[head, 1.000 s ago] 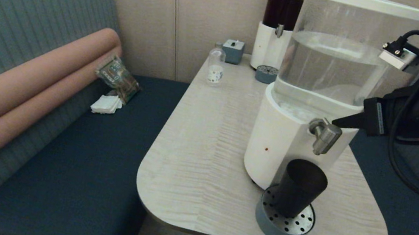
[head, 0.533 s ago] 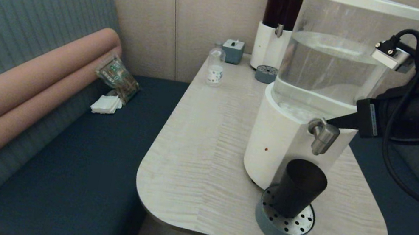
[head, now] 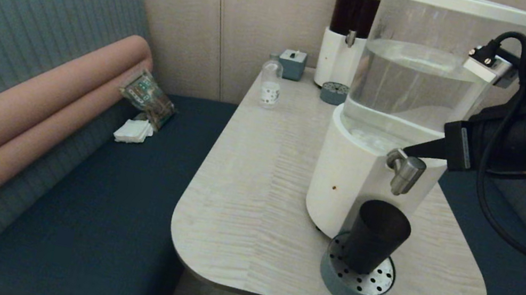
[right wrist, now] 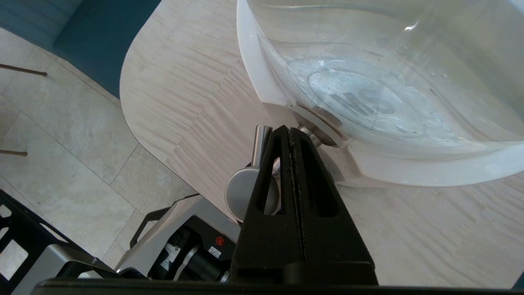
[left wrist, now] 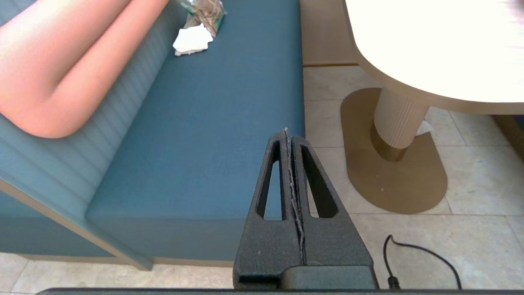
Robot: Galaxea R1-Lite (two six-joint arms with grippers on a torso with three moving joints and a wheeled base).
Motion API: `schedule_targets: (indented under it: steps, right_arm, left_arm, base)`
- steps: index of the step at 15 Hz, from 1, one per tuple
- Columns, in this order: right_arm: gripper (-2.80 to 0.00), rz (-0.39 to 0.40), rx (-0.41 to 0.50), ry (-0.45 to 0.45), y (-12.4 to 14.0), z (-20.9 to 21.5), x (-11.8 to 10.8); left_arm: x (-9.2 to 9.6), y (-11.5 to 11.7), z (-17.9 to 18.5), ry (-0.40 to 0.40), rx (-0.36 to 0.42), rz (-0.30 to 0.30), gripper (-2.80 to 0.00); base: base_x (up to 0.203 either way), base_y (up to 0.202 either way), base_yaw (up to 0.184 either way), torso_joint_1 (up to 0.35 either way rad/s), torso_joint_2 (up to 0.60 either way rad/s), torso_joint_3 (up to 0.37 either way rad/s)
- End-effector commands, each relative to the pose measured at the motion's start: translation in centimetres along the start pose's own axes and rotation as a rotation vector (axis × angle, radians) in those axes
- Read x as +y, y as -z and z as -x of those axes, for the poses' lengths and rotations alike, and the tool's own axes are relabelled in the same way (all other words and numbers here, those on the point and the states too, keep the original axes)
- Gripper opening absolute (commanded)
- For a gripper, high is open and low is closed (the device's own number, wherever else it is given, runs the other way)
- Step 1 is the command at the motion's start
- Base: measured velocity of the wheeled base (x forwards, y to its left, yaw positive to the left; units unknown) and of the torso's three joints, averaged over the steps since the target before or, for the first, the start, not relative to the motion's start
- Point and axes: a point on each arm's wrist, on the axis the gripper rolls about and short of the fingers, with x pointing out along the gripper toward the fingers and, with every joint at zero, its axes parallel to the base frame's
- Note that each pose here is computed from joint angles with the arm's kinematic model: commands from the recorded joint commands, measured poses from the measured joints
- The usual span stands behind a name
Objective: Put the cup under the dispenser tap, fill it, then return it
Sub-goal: Turn on the faucet
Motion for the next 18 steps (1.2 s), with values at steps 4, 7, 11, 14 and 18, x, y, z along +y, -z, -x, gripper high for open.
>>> schedule_targets:
  steps: [4, 7, 11, 14, 18]
  right_arm:
    - [-2.8, 0.003, -0.002, -0.007, 0.0, -0.1, 0.1]
    - [-2.8, -0.002, -0.031, 0.01, -0.2, 0.1, -0.3]
    - [-2.8, -0.012, -0.077, 0.041, -0.2, 1.2, -1.1]
    - [-2.8, -0.009, -0.117, 0.06, 0.2, 3.4, -1.1]
    - [-2.8, -0.009, -0.158, 0.08, 1.5, 6.6, -0.6]
  left_arm:
    - [0.0, 0.0, 0.0, -0.001, 0.002, 0.0, -2.8]
    - [0.0, 0.0, 0.0, 0.001, 0.002, 0.0, -2.8]
    - [0.0, 0.0, 0.0, -0.001, 0.002, 0.0, -2.8]
    - [0.0, 0.0, 0.0, -0.001, 0.002, 0.0, -2.8]
    - [0.0, 0.0, 0.0, -0.001, 0.002, 0.0, -2.8]
  base:
    - [0.0, 0.0, 0.0, 0.0, 0.0, 0.0]
    - [0.0, 0.0, 0.0, 0.0, 0.0, 0.0]
    - [0.0, 0.0, 0.0, 0.0, 0.0, 0.0]
    - [0.0, 0.0, 0.0, 0.0, 0.0, 0.0]
    - [0.0, 0.0, 0.0, 0.0, 0.0, 0.0]
